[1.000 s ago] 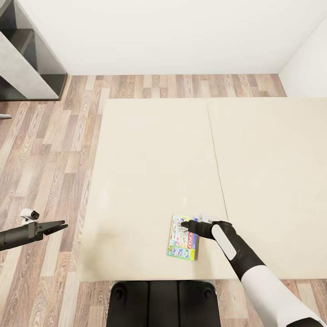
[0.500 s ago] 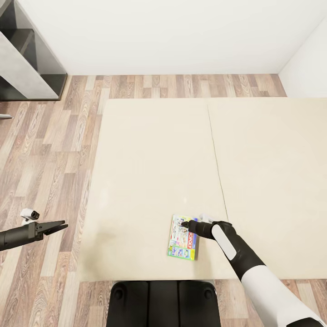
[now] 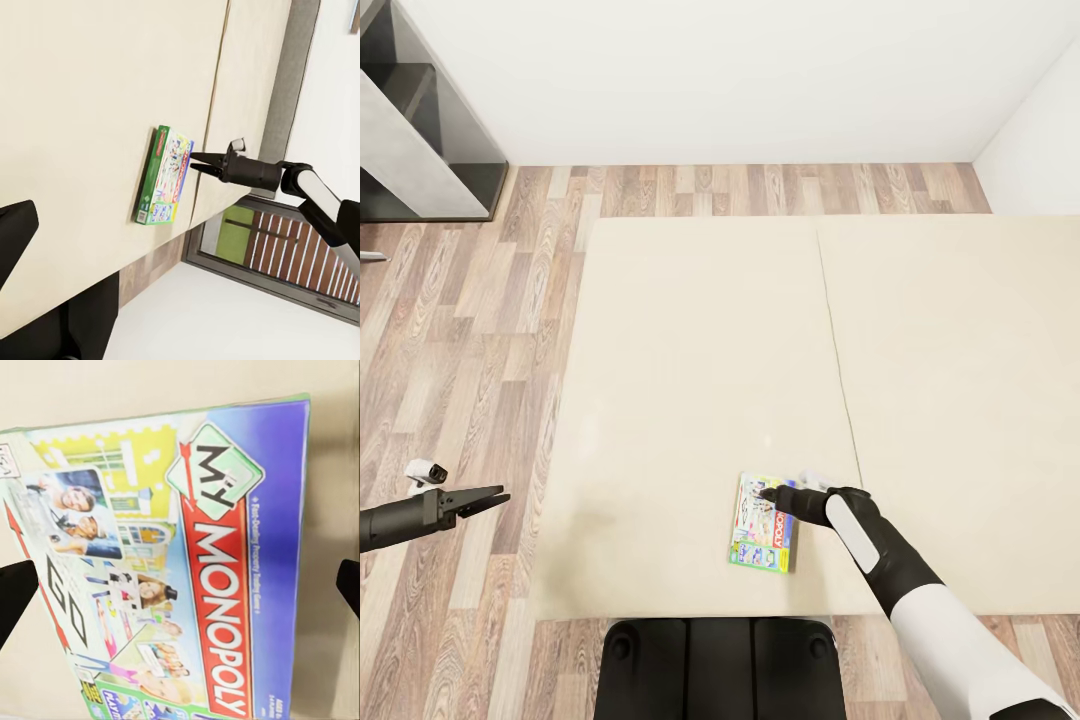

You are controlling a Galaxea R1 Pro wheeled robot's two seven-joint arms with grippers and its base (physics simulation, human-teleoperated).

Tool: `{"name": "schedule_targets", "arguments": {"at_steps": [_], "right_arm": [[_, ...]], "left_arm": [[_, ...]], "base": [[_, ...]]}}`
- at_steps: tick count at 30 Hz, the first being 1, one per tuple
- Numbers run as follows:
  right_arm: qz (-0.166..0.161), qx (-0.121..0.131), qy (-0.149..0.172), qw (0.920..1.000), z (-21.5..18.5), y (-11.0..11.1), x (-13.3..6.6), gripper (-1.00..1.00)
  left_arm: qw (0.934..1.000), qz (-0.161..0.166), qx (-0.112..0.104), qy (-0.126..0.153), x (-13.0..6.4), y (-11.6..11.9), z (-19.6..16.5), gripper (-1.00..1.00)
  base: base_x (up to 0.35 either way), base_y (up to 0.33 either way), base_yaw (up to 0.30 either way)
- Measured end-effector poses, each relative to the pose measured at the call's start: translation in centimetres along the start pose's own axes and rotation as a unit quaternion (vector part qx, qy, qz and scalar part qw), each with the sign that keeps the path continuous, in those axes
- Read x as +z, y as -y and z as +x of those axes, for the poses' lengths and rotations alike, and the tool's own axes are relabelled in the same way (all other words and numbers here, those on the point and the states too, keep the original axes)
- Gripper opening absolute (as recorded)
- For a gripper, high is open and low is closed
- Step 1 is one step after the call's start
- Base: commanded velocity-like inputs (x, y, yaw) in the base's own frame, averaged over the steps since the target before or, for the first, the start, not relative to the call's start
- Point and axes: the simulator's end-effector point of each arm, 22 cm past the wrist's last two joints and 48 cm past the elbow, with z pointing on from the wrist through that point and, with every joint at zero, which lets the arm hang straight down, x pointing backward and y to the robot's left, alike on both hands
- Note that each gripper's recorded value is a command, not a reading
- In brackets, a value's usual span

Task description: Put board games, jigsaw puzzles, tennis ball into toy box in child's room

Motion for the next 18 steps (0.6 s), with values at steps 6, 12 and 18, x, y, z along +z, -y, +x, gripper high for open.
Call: {"name": "schedule_targets", "arguments": {"at_steps": [6,12,18], "right_arm": [[0.014,-0.014,0.003,0.9998,-0.1,0.7,0.0,1.0],[0.021,-0.02,0.005,0.9996,-0.3,1.1,0.0,1.0],[0.024,-0.021,0.005,0.9995,-0.3,1.3,0.0,1.0]], "left_arm": [[1.0,0.0,0.0,0.0,0.0,0.0,0.0,1.0],[1.0,0.0,0.0,0.0,0.0,0.0,0.0,1.0],[1.0,0.0,0.0,0.0,0.0,0.0,0.0,1.0]], "base": [[0.0,0.0,0.0],[0.0,0.0,0.0],[0.0,0.0,0.0]]}}
